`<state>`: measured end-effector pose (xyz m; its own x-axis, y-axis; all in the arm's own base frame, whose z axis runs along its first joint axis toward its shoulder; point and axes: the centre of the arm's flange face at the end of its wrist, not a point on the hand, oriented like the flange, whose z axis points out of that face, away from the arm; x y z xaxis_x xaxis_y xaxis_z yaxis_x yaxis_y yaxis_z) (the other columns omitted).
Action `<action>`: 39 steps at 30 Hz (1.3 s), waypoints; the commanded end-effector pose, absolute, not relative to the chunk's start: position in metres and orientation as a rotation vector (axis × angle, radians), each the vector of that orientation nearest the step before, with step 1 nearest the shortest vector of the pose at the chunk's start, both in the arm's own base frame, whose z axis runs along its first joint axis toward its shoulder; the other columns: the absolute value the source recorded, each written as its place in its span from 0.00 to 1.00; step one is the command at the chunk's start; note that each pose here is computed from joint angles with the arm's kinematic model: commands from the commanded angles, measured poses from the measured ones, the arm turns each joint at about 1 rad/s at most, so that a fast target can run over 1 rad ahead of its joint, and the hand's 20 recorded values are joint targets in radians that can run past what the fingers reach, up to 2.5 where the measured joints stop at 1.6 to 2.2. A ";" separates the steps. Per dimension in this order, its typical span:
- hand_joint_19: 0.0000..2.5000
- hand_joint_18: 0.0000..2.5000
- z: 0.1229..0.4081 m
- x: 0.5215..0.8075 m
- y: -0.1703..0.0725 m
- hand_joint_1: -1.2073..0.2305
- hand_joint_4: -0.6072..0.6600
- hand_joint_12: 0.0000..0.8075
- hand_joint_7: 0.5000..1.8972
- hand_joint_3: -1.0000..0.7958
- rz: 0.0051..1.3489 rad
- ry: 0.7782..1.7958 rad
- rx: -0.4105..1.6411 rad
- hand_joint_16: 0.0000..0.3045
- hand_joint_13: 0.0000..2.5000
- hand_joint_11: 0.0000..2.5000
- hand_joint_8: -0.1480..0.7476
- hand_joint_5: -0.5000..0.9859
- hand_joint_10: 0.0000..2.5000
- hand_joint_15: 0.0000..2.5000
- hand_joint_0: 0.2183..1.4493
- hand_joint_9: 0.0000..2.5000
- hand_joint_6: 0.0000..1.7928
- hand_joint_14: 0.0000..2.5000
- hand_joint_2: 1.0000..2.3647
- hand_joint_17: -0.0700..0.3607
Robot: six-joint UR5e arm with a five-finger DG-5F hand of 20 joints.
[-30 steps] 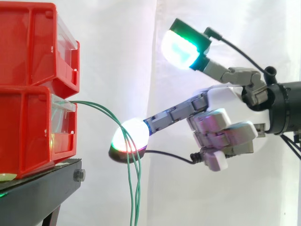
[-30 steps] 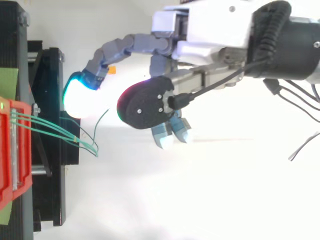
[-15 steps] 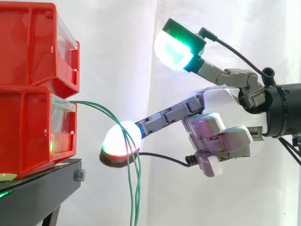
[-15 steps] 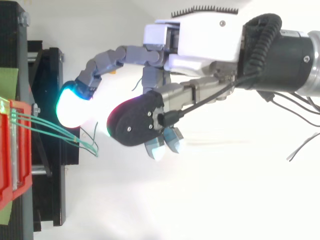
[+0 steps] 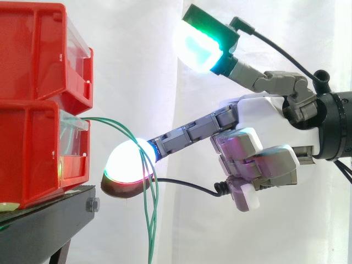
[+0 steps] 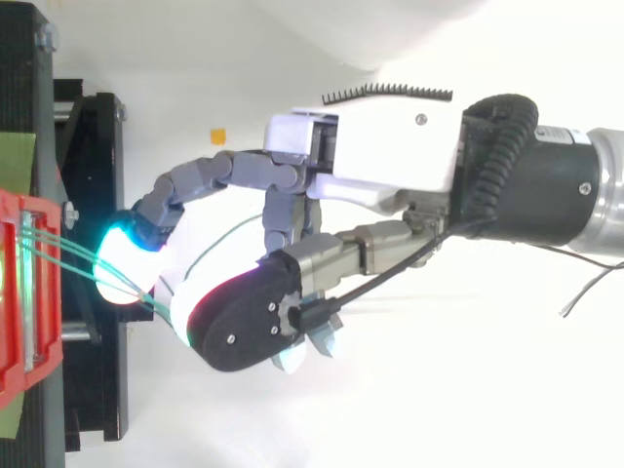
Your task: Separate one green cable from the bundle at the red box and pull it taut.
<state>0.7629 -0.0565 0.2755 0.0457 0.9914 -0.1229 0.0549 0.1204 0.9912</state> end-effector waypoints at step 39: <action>0.11 0.94 0.262 0.760 -0.035 0.40 0.82 0.54 0.30 0.28 1.309 1.192 1.352 0.29 0.70 0.20 0.54 0.25 0.01 0.29 0.06 0.61 0.28 0.01 0.00 0.62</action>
